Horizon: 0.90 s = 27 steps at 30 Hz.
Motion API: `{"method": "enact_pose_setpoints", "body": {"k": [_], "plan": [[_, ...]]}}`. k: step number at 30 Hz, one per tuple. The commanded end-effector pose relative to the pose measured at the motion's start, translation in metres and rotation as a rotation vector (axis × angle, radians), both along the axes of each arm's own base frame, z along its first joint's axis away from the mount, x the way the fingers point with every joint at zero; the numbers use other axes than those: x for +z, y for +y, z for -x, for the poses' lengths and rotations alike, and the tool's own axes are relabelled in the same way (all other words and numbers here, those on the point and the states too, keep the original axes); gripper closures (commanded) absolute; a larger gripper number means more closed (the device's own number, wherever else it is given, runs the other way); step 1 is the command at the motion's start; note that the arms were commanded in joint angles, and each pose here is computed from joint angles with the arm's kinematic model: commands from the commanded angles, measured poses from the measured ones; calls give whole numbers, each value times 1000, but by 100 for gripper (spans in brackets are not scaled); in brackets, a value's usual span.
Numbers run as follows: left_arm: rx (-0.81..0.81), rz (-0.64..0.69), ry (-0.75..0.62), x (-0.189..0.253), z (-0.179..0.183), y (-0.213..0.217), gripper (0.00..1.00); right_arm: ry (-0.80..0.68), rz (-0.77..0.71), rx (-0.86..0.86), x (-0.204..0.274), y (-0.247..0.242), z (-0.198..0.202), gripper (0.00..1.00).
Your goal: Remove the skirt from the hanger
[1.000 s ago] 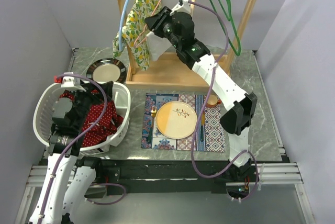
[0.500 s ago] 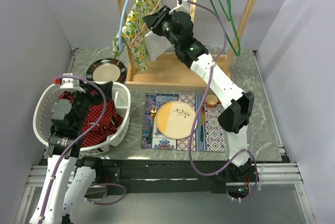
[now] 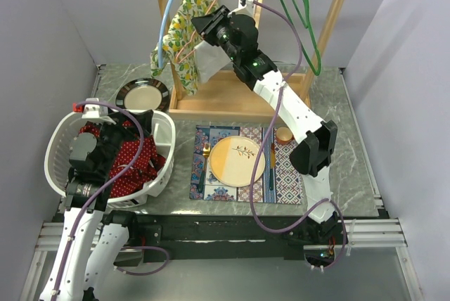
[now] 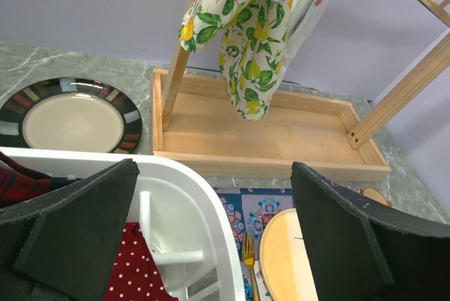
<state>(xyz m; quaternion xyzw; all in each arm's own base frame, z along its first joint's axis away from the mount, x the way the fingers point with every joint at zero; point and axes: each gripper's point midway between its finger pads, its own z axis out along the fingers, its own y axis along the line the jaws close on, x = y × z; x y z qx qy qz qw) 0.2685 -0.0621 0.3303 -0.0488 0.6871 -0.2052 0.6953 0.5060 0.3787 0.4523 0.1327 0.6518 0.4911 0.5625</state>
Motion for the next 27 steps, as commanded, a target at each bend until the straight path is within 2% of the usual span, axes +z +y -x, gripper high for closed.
{"method": "enact_pose_setpoints", "body": {"k": [1, 7, 14, 17, 18, 23, 26, 27], "plan": [[-32, 16, -52, 14, 2, -6, 3, -79, -78, 18, 36, -3, 3, 82], [-21, 12, -51, 14, 2, -4, 3, -156, -135, 46, 77, -20, 24, 100], [18, -6, -71, 19, 3, 3, 3, -223, -165, 92, 120, -42, 57, 100], [8, -26, -98, 30, 4, 2, 3, -229, -152, 141, 129, -49, 76, 100], [0, -35, -105, 33, 4, 1, 3, -205, -136, 150, 118, -48, 76, 100], [-190, -82, -165, 60, 16, -30, 3, -204, -129, 252, 118, -64, 111, 100], [-319, -101, -180, 62, 19, -50, 2, -179, -98, 339, 106, -64, 134, 100], [-349, -104, -198, 65, 17, -55, 2, -150, -100, 364, 88, -59, 135, 100]]}}
